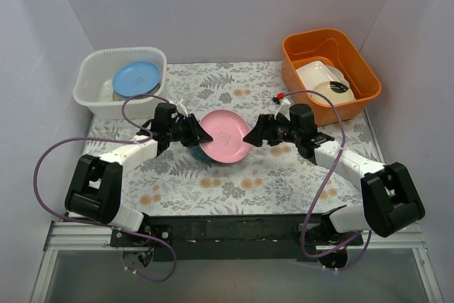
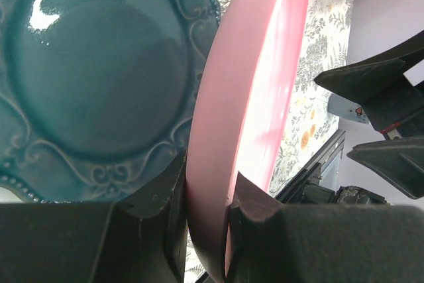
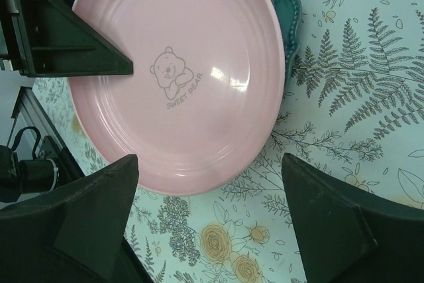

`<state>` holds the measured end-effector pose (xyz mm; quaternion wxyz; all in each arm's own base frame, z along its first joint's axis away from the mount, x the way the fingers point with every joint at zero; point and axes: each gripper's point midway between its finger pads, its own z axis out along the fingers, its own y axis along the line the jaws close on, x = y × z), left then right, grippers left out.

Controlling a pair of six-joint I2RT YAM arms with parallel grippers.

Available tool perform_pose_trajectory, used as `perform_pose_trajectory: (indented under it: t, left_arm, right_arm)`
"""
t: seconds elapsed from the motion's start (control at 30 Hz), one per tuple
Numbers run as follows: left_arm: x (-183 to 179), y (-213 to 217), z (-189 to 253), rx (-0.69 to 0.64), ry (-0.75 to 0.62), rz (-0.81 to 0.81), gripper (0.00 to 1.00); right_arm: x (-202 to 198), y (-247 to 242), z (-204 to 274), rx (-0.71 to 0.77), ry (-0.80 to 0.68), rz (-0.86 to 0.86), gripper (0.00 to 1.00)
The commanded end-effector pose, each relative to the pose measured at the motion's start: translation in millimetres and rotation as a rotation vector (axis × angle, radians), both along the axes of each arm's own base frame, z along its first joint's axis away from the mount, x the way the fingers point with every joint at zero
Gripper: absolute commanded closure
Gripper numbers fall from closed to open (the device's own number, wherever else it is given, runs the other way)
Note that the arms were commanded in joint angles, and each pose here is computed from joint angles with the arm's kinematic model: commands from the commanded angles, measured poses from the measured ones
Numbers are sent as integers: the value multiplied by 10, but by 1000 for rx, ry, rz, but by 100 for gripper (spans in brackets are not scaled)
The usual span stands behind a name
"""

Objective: Place the plates into the plastic bin on the countertop
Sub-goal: Pick up the plate at the center of the board.

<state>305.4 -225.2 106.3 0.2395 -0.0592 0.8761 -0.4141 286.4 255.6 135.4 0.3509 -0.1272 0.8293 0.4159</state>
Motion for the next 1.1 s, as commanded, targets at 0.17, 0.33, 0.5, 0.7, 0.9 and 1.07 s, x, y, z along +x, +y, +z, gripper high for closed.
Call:
perform_pose_trajectory:
  t: [0.17,0.33,0.5,0.7,0.9,1.07]
  left_arm:
    - [217,3,484,5,-146,19,100]
    - [379,125,661,58,-188,93,100]
    - [558,188,769,82,-199,125,100]
    - [802,327,819,93,-204,154,100]
    - [1074,523,1039,34,-229,194,100]
    - [1255,772,1283,-7,-273,267,100]
  right_arm:
    - [50,49,42,-1,-33,27,5]
    - [72,124,49,3,-40,80,5]
    - [23,124,32,16,-38,89,6]
    - [-57,82,-8,10,-26,88,6]
    - [-135,12,-67,-8,-10,71,6]
    - [-151,-33,-139,-27,10,48,6]
